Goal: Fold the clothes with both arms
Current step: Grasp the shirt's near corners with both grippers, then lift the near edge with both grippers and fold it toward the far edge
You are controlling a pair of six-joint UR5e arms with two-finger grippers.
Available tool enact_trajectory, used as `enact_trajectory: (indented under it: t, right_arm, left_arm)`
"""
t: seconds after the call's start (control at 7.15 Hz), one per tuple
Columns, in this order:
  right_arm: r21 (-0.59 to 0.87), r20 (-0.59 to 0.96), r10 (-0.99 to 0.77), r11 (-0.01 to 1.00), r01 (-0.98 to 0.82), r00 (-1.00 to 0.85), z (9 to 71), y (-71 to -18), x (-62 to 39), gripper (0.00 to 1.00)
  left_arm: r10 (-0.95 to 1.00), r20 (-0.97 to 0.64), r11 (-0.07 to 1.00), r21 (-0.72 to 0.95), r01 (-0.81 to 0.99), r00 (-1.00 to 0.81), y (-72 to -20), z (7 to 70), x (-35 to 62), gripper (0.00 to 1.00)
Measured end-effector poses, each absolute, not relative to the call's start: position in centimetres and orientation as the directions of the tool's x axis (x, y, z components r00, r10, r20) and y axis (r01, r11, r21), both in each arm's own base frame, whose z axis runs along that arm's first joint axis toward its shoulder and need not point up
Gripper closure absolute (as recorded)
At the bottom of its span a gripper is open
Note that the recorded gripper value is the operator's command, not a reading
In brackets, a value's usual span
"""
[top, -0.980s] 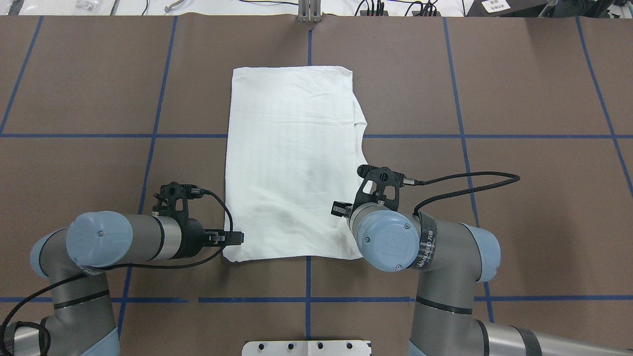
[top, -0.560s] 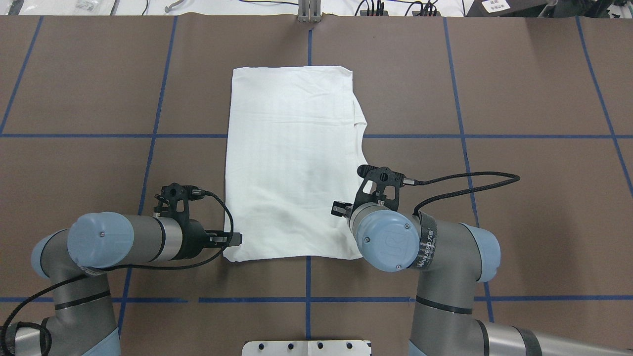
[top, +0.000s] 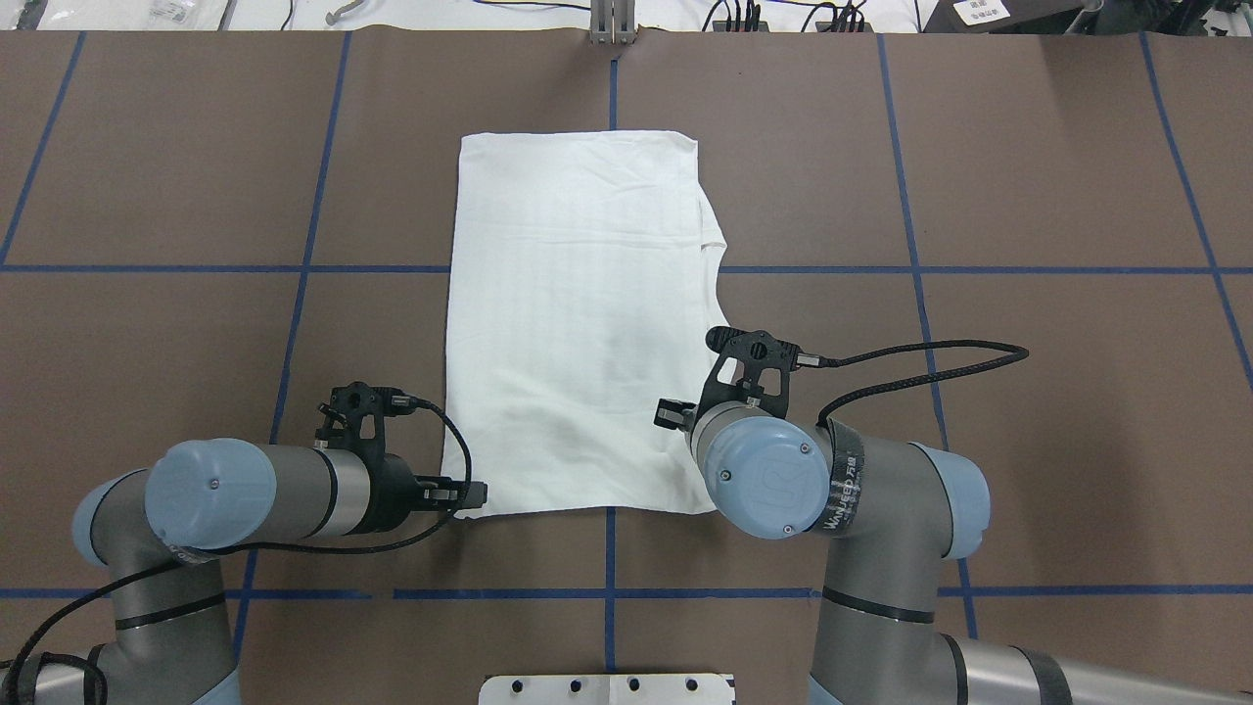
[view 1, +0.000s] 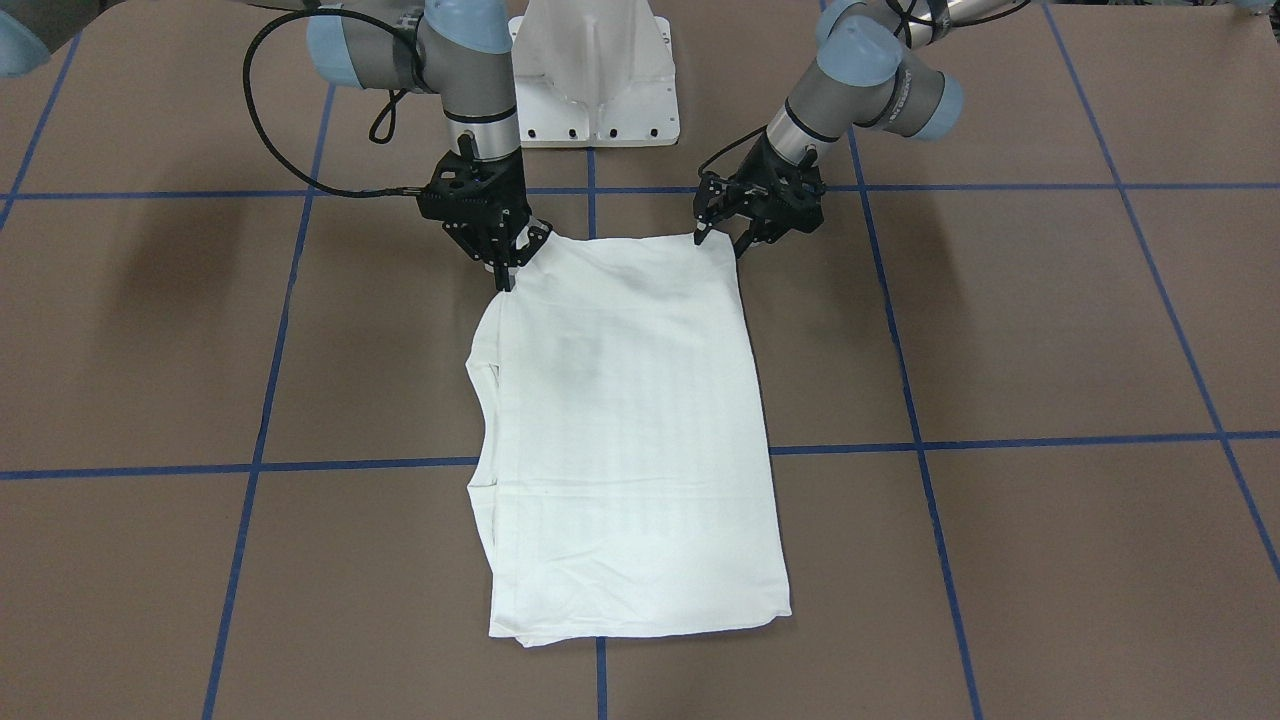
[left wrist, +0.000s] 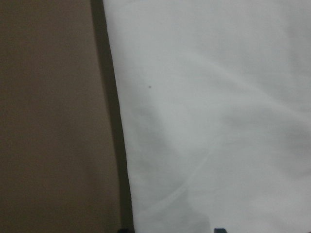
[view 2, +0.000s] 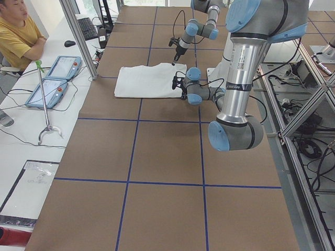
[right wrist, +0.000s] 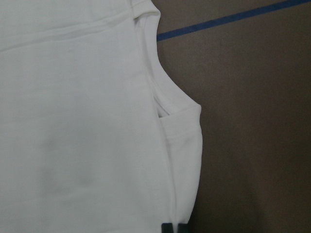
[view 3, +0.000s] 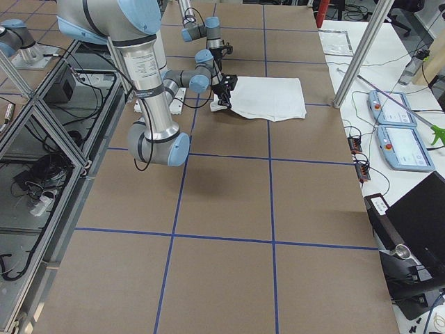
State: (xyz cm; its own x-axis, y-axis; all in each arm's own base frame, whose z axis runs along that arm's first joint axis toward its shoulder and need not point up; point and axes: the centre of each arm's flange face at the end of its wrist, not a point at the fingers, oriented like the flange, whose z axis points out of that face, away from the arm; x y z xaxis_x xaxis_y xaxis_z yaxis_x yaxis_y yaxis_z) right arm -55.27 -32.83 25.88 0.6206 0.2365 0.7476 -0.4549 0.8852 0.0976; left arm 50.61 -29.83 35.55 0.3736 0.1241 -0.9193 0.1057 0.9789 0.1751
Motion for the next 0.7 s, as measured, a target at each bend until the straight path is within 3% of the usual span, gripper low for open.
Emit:
enact_trajectory:
  t: [0.14, 0.28, 0.7]
  right_arm:
    - [0.098, 0.747, 0.237, 0.885, -0.455, 0.621, 25.88, -32.83, -55.27, 1.0]
    - [0.097, 0.748, 0.236, 0.885, -0.455, 0.62, 25.86, -32.83, -55.26, 1.0]
    - [0.097, 0.751, 0.236, 0.885, -0.456, 0.617, 25.75, -32.84, -55.01, 1.0]
  left_arm:
    - [0.125, -0.92, 0.979, 0.175, 0.105, 0.371, -29.76, 35.42, 50.66, 0.87]
    - [0.125, -0.921, 0.979, 0.175, 0.105, 0.369, -29.75, 35.27, 50.7, 1.0]
    - [0.129, -0.925, 0.979, 0.178, 0.105, 0.359, -29.66, 34.71, 50.54, 1.0]
